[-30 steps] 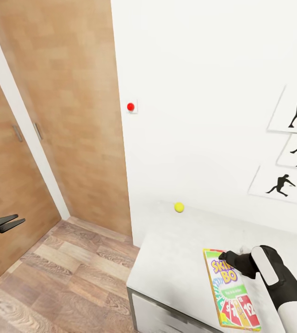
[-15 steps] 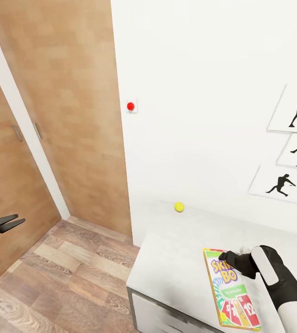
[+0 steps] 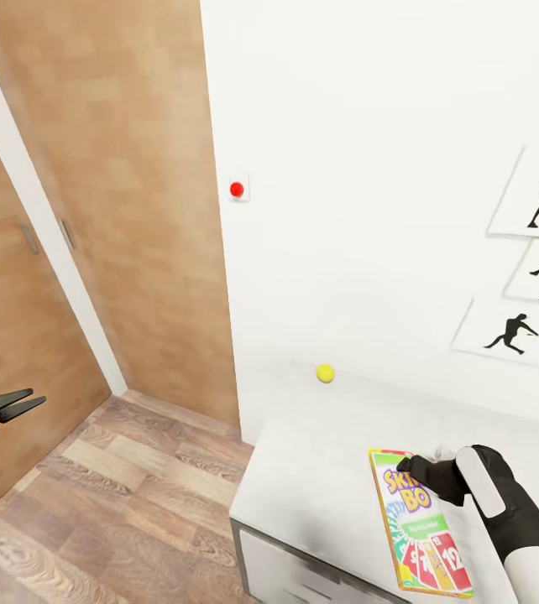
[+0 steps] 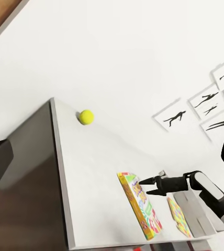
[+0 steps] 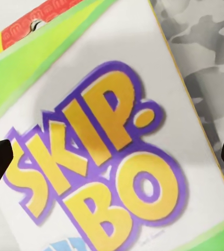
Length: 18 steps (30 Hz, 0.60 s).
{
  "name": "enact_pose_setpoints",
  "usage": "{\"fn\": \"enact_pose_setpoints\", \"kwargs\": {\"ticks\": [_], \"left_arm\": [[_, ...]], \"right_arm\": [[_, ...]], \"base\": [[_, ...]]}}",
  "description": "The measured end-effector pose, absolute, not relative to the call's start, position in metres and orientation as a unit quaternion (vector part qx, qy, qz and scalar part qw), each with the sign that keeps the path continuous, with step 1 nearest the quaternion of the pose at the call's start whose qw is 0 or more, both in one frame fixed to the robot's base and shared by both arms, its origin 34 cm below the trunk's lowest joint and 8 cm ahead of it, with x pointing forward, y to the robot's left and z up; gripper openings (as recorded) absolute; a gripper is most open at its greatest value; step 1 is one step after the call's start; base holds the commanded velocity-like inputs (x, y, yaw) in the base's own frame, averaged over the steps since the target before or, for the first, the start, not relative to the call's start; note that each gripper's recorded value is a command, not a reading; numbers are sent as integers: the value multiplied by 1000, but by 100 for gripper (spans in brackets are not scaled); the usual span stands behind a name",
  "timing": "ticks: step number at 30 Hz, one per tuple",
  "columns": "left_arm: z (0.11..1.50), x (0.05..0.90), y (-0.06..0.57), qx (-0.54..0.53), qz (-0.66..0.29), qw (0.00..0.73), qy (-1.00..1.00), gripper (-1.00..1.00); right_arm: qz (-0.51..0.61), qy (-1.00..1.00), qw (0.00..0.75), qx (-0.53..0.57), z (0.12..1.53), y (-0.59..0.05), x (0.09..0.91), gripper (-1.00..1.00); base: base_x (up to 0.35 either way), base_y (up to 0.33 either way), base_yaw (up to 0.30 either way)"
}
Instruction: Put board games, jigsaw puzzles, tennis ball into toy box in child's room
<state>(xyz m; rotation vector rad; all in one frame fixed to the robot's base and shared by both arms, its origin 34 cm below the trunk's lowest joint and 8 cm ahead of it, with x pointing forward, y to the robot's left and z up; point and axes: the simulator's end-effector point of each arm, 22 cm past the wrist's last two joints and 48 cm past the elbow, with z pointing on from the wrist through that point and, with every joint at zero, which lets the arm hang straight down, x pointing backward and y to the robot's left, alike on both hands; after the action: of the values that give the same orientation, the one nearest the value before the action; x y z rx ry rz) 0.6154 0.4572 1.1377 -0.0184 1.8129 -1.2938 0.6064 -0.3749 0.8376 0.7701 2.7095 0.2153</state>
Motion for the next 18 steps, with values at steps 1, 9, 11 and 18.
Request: {"fn": "enact_pose_setpoints", "kwargs": {"ticks": [1,9,11,18], "left_arm": [[1137,616,457,-8,-521,441,731,100],[1134,616,457,-9,-521,439,732,100],[1134,616,457,-9,-521,439,732,100],[1134,616,457,-9,-521,439,732,100]], "right_arm": [[75,947,157,269,837,-375,606,100],[74,948,154,269,834,-375,605,100],[74,948,154,269,834,-375,605,100],[74,948,154,269,833,-375,605,100]], "base": [[0,0,0],[0,1,0],[0,44,0],[0,121,0]]}}
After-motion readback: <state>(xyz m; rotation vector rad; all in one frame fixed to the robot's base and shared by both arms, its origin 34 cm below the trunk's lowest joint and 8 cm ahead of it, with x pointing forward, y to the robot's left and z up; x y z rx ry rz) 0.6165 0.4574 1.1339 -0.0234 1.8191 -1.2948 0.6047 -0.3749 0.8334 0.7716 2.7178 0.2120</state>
